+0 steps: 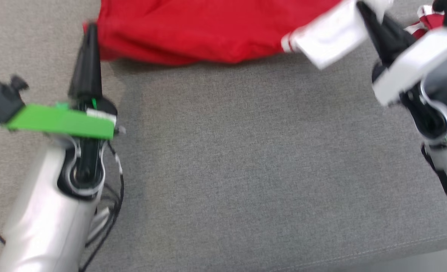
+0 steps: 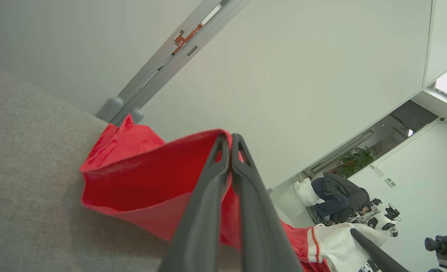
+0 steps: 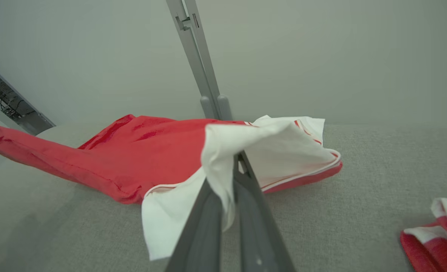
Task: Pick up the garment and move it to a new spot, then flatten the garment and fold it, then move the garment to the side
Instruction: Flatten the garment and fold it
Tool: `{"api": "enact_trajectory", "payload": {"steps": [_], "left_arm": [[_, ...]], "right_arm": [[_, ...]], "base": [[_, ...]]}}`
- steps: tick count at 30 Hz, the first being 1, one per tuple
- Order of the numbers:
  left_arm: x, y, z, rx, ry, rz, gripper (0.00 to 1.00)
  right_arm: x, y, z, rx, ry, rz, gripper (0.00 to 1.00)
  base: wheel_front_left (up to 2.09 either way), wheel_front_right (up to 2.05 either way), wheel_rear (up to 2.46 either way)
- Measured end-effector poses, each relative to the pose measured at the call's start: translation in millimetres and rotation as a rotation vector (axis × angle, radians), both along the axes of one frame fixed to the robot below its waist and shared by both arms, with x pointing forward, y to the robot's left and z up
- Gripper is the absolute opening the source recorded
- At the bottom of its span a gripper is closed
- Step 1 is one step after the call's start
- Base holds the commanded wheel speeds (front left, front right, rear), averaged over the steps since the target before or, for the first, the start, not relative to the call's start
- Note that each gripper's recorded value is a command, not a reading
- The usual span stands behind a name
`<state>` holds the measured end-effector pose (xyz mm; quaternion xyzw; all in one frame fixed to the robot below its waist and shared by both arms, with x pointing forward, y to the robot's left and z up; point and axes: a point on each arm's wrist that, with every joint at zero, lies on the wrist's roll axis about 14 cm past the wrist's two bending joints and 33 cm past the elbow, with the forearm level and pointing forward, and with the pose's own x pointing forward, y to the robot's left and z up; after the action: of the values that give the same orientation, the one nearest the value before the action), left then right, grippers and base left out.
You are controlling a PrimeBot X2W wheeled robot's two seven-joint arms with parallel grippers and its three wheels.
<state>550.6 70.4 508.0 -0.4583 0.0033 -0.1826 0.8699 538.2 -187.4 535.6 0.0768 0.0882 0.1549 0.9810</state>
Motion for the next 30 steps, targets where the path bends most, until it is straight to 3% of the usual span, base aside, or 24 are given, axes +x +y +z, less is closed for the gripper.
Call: {"api": "enact_trajectory", "payload": {"steps": [6,13,19,30], "left_arm": [[-60,16,-39,-0.031,0.179,-0.01,0.0],[-114,28,-54,-0.071,0.28,0.009,0.0],[-149,32,-57,-0.093,0.324,0.013,0.0],[-196,35,-87,-0.04,0.446,-0.036,0.0]], "right_arm": [[-77,-14,-52,0.005,0.258,-0.022,0.0],[-140,-20,-76,0.06,0.387,-0.085,0.0],[-185,-36,-89,0.028,0.492,-0.147,0.0],[-238,-40,-105,-0.015,0.673,-0.173,0.0]], "base": [[0.0,0.0,0.0],[0.0,0.0,0.0],[0.0,0.0,0.0],[0.0,0.0,0.0]]}}
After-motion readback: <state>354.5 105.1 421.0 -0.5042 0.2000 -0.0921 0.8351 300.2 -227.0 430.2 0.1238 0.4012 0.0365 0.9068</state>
